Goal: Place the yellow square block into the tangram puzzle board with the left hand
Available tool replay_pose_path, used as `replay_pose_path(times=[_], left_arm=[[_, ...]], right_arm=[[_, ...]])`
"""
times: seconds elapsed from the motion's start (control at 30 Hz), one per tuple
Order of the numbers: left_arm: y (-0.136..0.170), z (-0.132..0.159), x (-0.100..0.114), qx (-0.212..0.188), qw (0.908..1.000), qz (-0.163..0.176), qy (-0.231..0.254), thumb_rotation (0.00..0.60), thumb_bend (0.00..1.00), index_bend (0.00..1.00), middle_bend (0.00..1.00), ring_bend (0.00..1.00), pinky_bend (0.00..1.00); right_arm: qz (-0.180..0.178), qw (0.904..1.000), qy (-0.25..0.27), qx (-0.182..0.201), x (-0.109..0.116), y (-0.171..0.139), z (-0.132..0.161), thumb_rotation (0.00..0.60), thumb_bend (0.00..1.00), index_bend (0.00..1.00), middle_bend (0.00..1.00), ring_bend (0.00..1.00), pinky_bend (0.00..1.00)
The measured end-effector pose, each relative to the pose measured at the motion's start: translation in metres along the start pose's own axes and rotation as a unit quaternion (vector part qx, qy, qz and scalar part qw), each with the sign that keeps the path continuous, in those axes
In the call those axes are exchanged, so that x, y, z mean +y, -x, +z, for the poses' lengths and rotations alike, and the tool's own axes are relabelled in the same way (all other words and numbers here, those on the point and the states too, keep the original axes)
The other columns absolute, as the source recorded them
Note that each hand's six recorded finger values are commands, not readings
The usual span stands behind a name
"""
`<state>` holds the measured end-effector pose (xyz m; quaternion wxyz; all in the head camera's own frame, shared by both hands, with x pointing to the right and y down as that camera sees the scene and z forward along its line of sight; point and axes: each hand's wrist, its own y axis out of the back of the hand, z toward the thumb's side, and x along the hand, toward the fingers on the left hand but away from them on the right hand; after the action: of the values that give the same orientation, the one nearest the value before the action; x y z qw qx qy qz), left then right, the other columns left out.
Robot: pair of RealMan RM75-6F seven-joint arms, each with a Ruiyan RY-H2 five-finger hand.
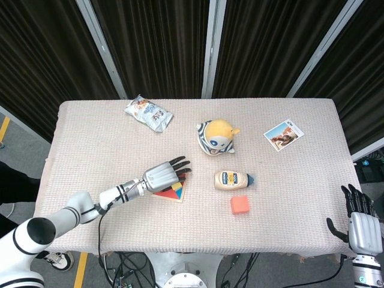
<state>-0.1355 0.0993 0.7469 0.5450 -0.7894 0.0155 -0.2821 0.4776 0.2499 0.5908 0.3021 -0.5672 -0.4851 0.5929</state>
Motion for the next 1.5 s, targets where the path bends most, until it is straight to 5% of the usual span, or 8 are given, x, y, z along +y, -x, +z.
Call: replay_pose_path(times=[0.27, 0.8, 1.03, 1.23, 1.33, 1.5], left_arm=[[0.001, 0.0, 0.002, -0.005, 1.0, 0.005, -0.003, 0.6, 0.21, 0.24, 0.15, 0.0, 0.04], [0.013, -0.013, 0.019, 0.013, 0.9995, 0.03, 0.007, 0.6, 0.2, 0.23, 0.15, 0.0, 0.04], [0.048, -0.037, 0.039, 0.073, 0.994, 0.074, 0.034, 0.6, 0.19, 0.24, 0.15, 0.0, 0.05], [0.144, -0.071, 0.042, 0.209, 0.9672, 0.121, 0.078, 0.6, 0.17, 0.24, 0.15, 0.0, 0.05], [0.204, -0.081, 0.036, 0.296, 0.9386, 0.144, 0.103, 0.6, 0.17, 0.24, 0.15, 0.0, 0.04], [0.302, -0.076, 0.015, 0.433, 0.8744, 0.165, 0.144, 0.6, 0.17, 0.23, 0.15, 0.0, 0.03]], right_arm=[[0.0, 1.0, 0.0, -0.002, 0.0, 0.0, 0.0, 0.6, 0.23, 0.0, 0.0, 0.0, 0.0], [-0.001, 1.0, 0.001, -0.004, 0.0, -0.001, -0.002, 0.6, 0.23, 0.0, 0.0, 0.0, 0.0], [-0.003, 0.9999, 0.008, -0.009, 0.002, -0.002, -0.006, 0.6, 0.23, 0.0, 0.0, 0.0, 0.0], [-0.006, 0.9998, 0.012, -0.013, 0.002, 0.0, -0.01, 0.6, 0.23, 0.0, 0.0, 0.0, 0.0], [-0.005, 0.9998, 0.013, -0.012, 0.001, 0.0, -0.008, 0.6, 0.23, 0.0, 0.0, 0.0, 0.0], [0.007, 0.9999, 0.012, -0.007, -0.007, 0.002, -0.001, 0.6, 0.23, 0.0, 0.0, 0.0, 0.0]])
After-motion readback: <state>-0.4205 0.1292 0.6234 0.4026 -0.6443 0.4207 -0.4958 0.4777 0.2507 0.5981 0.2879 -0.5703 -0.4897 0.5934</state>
